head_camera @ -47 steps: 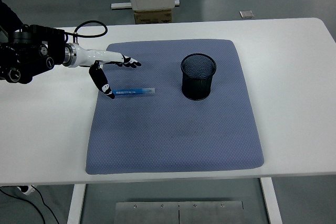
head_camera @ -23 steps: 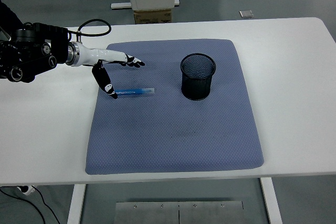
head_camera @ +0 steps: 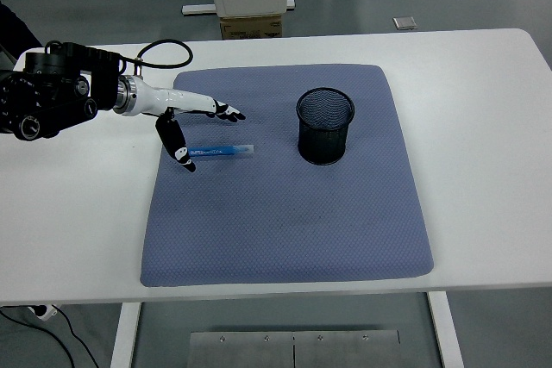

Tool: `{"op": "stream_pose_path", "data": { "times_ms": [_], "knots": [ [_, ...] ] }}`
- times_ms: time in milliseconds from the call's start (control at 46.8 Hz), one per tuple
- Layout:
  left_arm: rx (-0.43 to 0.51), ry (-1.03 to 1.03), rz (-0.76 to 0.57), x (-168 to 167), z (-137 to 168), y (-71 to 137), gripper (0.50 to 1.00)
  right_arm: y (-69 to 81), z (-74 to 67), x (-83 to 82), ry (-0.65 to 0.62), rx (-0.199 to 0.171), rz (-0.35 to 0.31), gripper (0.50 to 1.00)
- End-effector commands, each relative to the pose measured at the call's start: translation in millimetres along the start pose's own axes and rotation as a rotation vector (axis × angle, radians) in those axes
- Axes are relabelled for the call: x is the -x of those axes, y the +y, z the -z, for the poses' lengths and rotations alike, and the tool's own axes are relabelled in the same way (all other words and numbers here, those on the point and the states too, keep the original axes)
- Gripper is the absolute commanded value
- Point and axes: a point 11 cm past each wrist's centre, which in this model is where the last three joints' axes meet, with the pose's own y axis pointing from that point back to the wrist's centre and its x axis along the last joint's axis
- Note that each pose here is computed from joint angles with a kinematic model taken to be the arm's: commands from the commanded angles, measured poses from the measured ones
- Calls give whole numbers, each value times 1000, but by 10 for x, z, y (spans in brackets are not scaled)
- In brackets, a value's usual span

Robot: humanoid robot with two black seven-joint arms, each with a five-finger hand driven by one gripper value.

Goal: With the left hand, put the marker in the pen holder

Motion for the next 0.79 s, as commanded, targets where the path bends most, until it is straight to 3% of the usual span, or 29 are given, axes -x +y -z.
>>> {"op": "stream_pose_path", "data": {
  "times_ms": [0, 534, 769],
  "knots": [
    [-8, -19, 1, -19, 11, 18, 1000, 0, 0, 0, 0, 0, 0, 1000],
    [-13, -39, 31, 49, -37, -67, 985, 0, 0, 0, 0, 0, 0, 1000],
    [-44, -46, 31, 54, -17, -87, 924, 0, 1, -1, -1, 0, 0, 1000]
  ]
}}
